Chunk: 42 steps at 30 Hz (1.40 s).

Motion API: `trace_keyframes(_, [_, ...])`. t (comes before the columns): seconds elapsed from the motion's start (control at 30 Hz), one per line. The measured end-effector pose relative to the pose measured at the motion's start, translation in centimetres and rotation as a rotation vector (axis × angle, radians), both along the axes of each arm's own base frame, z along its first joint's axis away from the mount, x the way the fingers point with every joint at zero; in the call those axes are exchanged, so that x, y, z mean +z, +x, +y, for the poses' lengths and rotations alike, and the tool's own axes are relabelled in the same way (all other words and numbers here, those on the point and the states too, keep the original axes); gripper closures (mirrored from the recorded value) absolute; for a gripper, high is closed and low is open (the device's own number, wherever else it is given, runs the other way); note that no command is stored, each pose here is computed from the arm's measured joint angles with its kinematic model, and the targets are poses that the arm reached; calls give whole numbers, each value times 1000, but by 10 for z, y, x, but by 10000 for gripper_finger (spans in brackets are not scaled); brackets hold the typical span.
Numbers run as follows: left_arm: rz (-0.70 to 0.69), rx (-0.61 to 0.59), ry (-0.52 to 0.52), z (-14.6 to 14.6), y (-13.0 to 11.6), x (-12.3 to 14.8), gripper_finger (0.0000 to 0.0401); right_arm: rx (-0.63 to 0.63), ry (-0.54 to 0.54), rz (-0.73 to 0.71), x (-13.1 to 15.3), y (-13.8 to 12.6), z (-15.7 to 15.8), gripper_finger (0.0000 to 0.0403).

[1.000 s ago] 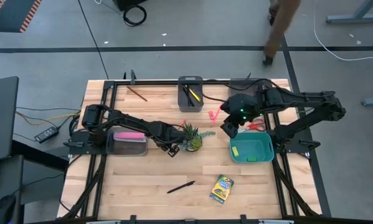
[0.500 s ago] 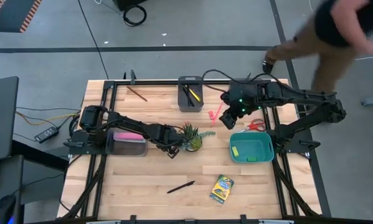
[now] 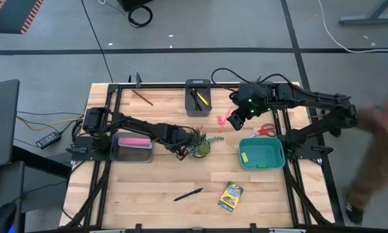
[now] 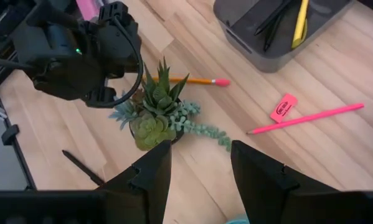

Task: Sort crayons/erasers/pens/pencils in bins
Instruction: Put the orange pencil into the right black bin

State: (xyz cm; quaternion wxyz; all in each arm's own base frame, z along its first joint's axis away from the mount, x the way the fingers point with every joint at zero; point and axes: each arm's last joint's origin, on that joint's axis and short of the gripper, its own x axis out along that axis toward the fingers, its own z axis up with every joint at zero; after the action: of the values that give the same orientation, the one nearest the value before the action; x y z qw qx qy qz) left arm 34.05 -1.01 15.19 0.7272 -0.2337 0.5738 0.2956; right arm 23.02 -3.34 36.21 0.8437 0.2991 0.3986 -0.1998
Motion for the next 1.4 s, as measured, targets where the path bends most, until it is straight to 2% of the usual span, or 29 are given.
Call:
trace_keyframes(0.37, [4,-23,15,12,0,2,396,31,-33,6,0,0,0,230])
trace_keyframes(0.47, [6,-52,-2,11,1,2,395,51,-86,20,-1,1,-1,230])
trace_keyframes(0.57, [6,-83,-31,8,0,4,394,100,-147,56,-6,7,-6,230])
trace_keyframes(0.67, [-6,-113,-40,3,-1,9,394,139,-159,114,-19,21,-15,230])
trace_keyframes(0.8, [-10,-137,-50,0,-2,11,392,279,-110,159,-42,43,-25,230])
trace_keyframes(0.87, [-6,-154,-71,0,-2,11,388,381,-124,181,-51,50,-29,230])
trace_keyframes(1.07, [12,-128,-116,5,-4,11,359,649,-369,195,-56,58,-42,233])
trace_keyframes(1.2, [-12,-129,-174,7,-1,9,338,704,-464,131,-50,59,-52,243])
trace_keyframes(1.4, [-9,-96,-171,15,1,3,313,654,-398,124,-58,58,-79,257])
